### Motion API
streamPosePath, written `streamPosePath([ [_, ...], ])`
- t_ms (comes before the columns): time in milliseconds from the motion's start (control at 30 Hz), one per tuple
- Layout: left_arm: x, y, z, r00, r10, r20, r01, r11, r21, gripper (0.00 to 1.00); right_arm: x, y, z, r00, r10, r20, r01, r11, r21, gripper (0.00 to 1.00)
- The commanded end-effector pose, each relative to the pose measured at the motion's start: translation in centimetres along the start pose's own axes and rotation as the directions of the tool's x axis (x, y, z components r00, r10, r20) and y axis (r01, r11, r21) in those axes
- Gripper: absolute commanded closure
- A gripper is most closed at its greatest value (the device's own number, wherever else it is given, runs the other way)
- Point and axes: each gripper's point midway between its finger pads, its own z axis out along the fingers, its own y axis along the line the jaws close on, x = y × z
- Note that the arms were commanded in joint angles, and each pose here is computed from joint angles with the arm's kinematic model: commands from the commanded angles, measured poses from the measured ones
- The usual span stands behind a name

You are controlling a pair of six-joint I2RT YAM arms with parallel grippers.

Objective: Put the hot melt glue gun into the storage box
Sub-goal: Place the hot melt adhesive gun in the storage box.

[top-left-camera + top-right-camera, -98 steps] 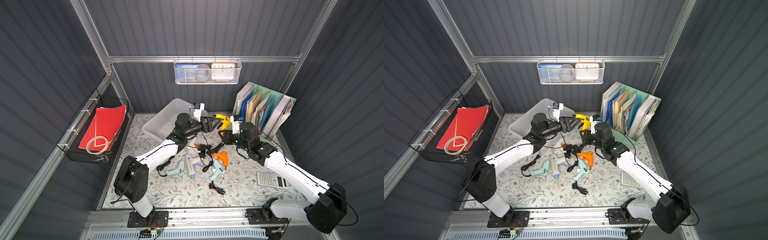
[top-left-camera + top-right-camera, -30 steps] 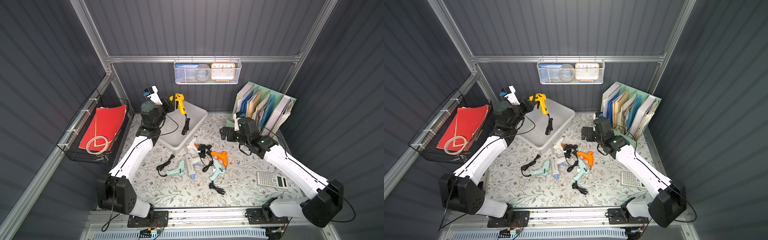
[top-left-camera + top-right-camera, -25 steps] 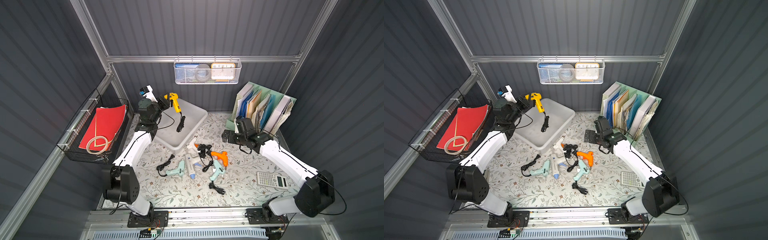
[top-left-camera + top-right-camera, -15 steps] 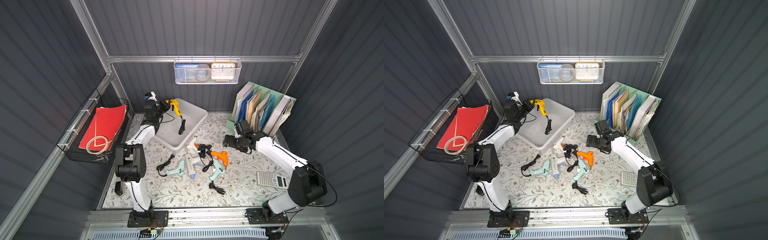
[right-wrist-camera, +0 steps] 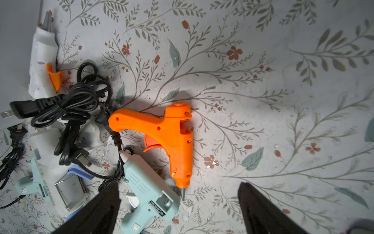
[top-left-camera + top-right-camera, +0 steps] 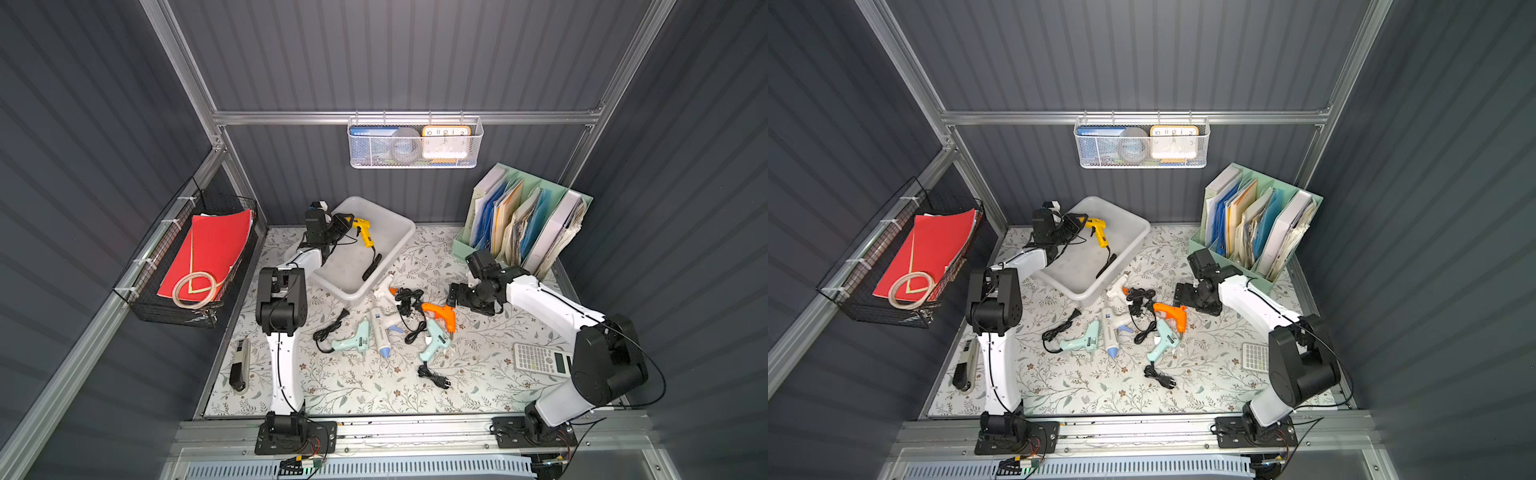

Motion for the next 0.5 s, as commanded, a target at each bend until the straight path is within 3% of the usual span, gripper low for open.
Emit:
streamPosePath([
  [0, 0.0, -0.5, 0.5, 1.000, -0.012, -0.029, 0.013, 1.000, 0.019, 1.00, 2.0, -1.1, 1.3, 0.995, -0.019, -0.096, 0.023, 0.999, 0.034, 0.09],
  [167, 1.6, 2.0, 1.4, 0.997, -0.017, -0.074, 0.015, 0.999, -0.031, 0.88, 2.7, -1.4, 2.6, 0.989, -0.030, -0.146, 0.036, 0.998, 0.044, 0.18],
  [467, 2.2, 4.2, 1.6, 0.996, -0.011, -0.086, 0.000, 0.992, -0.123, 0.48, 3.6, -1.5, 5.1, 0.974, -0.059, -0.217, 0.069, 0.997, 0.042, 0.27],
])
